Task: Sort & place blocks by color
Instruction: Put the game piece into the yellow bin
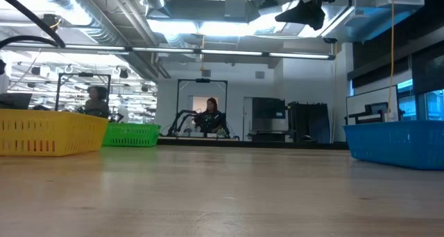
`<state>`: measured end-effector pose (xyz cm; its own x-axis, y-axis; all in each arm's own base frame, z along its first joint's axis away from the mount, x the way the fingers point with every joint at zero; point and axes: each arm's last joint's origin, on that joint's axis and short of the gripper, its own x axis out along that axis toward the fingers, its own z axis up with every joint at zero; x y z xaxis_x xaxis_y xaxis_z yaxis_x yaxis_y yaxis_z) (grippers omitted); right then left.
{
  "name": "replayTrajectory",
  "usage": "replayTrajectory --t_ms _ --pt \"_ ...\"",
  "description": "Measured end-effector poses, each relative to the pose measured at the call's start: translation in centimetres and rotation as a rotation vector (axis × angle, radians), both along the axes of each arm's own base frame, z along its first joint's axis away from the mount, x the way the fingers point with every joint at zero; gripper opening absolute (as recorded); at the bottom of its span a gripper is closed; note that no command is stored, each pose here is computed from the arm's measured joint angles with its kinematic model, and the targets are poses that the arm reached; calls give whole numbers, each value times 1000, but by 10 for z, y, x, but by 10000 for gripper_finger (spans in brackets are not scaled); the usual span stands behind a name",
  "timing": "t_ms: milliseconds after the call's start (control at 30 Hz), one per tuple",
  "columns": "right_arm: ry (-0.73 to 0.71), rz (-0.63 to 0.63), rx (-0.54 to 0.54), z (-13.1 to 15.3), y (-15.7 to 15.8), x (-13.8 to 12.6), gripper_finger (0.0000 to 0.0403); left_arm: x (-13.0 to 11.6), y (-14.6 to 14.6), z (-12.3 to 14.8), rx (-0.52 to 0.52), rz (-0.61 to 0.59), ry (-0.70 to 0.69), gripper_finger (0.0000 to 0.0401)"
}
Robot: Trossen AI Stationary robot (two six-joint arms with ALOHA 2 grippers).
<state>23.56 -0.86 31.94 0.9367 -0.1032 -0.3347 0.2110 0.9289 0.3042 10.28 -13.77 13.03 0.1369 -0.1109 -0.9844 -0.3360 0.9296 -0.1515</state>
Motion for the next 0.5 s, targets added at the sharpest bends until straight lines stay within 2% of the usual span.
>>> replayTrajectory --t_ms 167,267,433,500 --pt "0 0 1 0 0 0 385 -1 1 -1 14 19 18 249" --pt "0 0 1 0 0 0 385 -2 3 -1 45 15 38 213" --pt "1 0 1 0 0 0 385 1 -1 4 31 14 32 130" --pt "1 0 1 0 0 0 385 2 -3 8 15 13 21 129"
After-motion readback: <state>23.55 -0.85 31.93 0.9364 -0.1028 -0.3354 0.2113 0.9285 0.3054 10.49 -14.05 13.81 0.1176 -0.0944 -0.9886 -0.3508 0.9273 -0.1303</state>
